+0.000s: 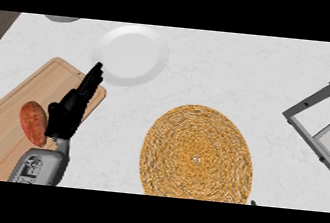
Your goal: Pick the cupcake from the placemat and place it in the tiered shelf
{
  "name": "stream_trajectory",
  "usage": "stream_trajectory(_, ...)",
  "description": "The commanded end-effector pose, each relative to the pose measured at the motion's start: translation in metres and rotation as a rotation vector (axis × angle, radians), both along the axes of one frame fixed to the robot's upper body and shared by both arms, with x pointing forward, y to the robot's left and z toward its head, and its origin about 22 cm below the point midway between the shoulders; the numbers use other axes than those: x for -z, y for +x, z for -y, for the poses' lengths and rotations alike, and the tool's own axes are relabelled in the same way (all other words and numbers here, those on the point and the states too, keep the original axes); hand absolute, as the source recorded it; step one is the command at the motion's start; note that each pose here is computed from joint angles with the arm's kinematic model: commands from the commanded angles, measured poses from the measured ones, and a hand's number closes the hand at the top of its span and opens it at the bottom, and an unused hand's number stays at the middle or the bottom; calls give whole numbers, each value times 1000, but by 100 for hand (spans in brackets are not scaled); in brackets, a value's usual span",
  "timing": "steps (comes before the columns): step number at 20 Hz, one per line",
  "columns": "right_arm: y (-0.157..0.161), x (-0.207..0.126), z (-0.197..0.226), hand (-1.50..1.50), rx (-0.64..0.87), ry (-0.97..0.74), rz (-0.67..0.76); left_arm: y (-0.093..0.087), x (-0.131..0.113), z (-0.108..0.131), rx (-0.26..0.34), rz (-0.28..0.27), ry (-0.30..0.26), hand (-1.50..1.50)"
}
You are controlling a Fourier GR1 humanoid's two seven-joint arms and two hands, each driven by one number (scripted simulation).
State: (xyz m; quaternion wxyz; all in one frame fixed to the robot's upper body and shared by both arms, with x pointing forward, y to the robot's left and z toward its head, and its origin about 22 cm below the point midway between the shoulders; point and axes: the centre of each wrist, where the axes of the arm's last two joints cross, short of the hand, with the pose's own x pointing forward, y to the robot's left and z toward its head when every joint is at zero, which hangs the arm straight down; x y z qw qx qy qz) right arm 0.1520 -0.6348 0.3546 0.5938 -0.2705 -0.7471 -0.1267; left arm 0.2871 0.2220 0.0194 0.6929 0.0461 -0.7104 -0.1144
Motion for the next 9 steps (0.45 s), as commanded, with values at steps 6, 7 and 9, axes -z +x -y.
stream_trajectory(6,-39,14,18,-150,-39,-85,-120,-5,7,-8,-10,-4,7,0)
stream_trajectory(7,-43,15,20,-150,-63,-50,-102,-2,2,-1,-3,1,4,0)
stream_trajectory(9,-44,23,22,-150,-59,-67,-120,-1,1,-4,-9,-1,-16,0)
